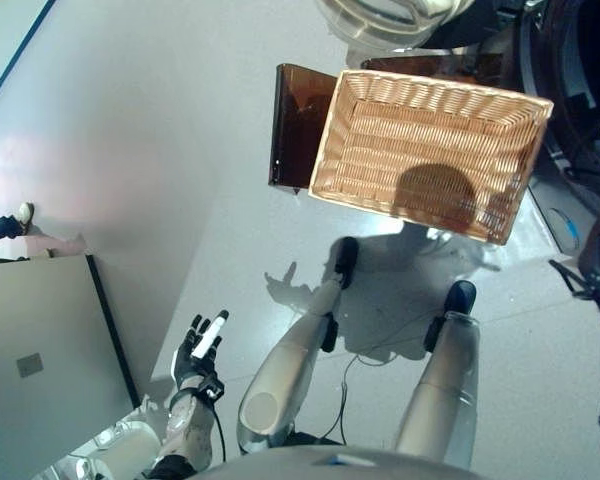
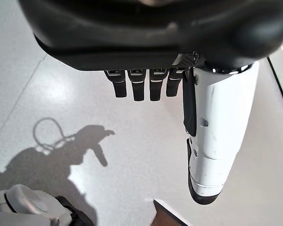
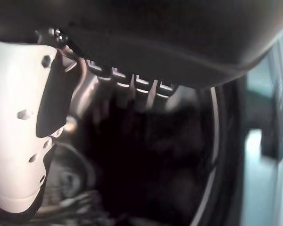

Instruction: Pick up the clothes and place them into the washing machine

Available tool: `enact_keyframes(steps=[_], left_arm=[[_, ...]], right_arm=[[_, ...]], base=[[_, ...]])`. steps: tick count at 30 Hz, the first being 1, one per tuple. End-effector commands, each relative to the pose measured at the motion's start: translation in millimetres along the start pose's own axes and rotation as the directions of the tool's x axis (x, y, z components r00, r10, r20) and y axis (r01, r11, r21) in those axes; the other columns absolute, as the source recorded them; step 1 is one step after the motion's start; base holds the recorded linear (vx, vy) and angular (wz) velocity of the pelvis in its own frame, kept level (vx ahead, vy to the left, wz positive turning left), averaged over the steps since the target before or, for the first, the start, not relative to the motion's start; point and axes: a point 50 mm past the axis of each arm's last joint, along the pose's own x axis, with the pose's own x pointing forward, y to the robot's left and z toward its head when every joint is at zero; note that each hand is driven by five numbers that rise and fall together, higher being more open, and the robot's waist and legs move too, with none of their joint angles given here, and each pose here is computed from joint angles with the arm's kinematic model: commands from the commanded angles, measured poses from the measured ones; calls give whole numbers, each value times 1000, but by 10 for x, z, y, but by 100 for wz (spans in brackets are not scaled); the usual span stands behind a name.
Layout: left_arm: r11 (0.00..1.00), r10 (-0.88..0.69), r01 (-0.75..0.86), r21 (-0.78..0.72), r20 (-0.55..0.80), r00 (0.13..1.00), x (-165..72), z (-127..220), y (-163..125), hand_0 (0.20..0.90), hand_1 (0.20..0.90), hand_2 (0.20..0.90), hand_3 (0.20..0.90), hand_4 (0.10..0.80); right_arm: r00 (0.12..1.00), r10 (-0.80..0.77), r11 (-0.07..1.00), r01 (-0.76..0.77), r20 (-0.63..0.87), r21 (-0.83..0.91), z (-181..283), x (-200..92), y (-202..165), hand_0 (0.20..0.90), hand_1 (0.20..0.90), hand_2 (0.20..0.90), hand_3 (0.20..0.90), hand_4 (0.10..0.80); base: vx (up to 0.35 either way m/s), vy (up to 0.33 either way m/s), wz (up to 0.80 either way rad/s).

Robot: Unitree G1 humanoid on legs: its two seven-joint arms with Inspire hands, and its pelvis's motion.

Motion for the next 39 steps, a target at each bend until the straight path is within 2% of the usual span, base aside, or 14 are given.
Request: enact_keyframes(steps=[1,11,18,22,24,27,33,39], left_arm=[[995,82,-89,36,172,982,53,406,279,900,900,900,900,800],[995,90,-96,24,185,979,56,417,261,900,900,900,900,800],[995,91,-95,15,186,978,66,406,240,900,900,900,900,800],[996,88,-92,13,191,978,72,411,232,900,900,900,900,800],[996,86,-90,12,194,977,74,414,229,900,900,900,900,800],[996,84,-88,11,206,975,78,444,247,900,900,900,900,800],[993,112,-114,-1,192,975,76,405,301,900,900,900,900,800],[992,125,-124,-13,174,977,74,350,293,900,900,900,900,800]], right_arm=[[908,53,996,-17,415,-89,1005,-40,159,900,900,900,900,800],[878,85,976,21,471,-216,916,-72,185,900,900,900,900,800],[848,200,929,-6,491,-369,515,-193,264,900,900,900,900,800],[825,298,844,7,480,-536,161,-247,240,900,900,900,900,800],[824,311,831,5,473,-556,98,-256,232,900,900,900,900,800],[794,427,665,50,433,-745,-184,-265,172,900,900,900,900,800],[733,567,487,70,376,-871,-462,-379,194,900,900,900,900,800],[690,647,381,79,326,-921,-715,-511,192,900,900,900,900,800]], base=[[-21,39,-1],[-13,24,-1],[-11,21,-1],[-6,32,-4],[-1,30,-8],[-4,34,-6],[-5,22,-8],[-2,3,-1]])
